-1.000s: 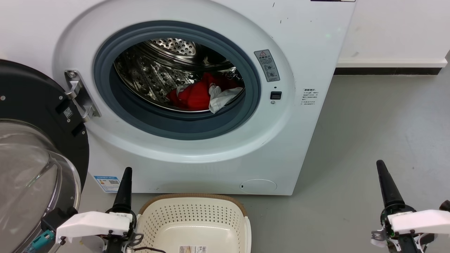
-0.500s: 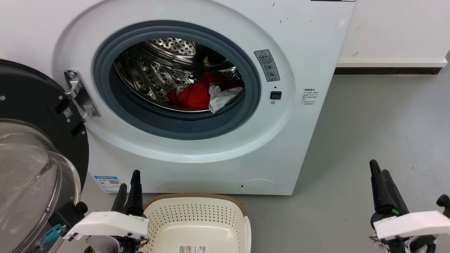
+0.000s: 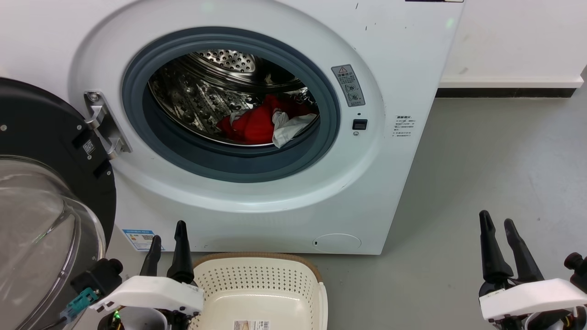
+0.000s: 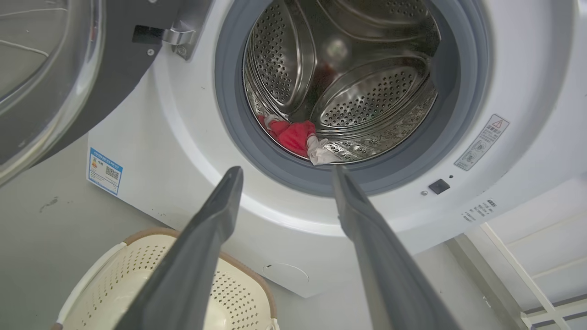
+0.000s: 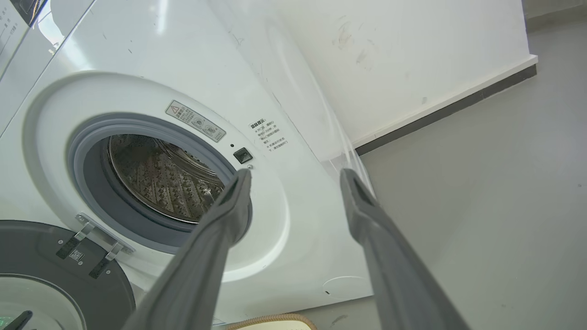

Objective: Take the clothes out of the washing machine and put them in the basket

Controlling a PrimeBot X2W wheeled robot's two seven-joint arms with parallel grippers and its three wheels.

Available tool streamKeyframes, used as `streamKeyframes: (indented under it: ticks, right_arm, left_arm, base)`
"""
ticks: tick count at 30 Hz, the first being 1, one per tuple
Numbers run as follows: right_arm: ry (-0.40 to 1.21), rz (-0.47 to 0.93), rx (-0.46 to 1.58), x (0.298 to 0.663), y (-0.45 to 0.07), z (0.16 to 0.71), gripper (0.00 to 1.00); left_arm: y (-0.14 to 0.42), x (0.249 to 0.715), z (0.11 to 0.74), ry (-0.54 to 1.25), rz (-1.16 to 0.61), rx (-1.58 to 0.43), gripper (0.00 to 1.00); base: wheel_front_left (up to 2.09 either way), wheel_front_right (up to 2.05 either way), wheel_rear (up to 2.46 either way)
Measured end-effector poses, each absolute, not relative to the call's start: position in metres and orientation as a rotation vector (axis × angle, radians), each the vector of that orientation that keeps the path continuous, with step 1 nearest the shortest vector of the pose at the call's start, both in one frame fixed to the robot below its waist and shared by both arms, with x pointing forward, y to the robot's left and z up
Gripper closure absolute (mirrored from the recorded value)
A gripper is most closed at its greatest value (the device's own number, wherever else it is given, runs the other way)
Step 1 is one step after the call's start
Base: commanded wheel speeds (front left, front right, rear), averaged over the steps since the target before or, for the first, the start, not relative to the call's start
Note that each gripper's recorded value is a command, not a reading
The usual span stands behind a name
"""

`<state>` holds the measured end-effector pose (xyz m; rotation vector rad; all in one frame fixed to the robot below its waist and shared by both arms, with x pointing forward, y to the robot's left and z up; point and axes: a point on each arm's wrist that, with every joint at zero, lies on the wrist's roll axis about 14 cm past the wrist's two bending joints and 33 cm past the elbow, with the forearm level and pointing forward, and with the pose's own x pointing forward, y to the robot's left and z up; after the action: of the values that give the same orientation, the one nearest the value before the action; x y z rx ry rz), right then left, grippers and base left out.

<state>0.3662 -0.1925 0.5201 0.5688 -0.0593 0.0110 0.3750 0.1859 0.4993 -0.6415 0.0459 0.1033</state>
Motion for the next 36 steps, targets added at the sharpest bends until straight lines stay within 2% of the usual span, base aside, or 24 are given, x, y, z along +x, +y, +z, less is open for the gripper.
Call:
streamKeyframes:
  ticks: [36]
  right_arm:
    - [-0.144, 0.073, 0.154, 0.357, -0.177, 0.538, 0.0]
  left_arm:
    - [0.18, 0.366, 0.514, -0.055, 0.079, -0.265, 0.0]
  base:
    - [0.0, 0.0, 0.0]
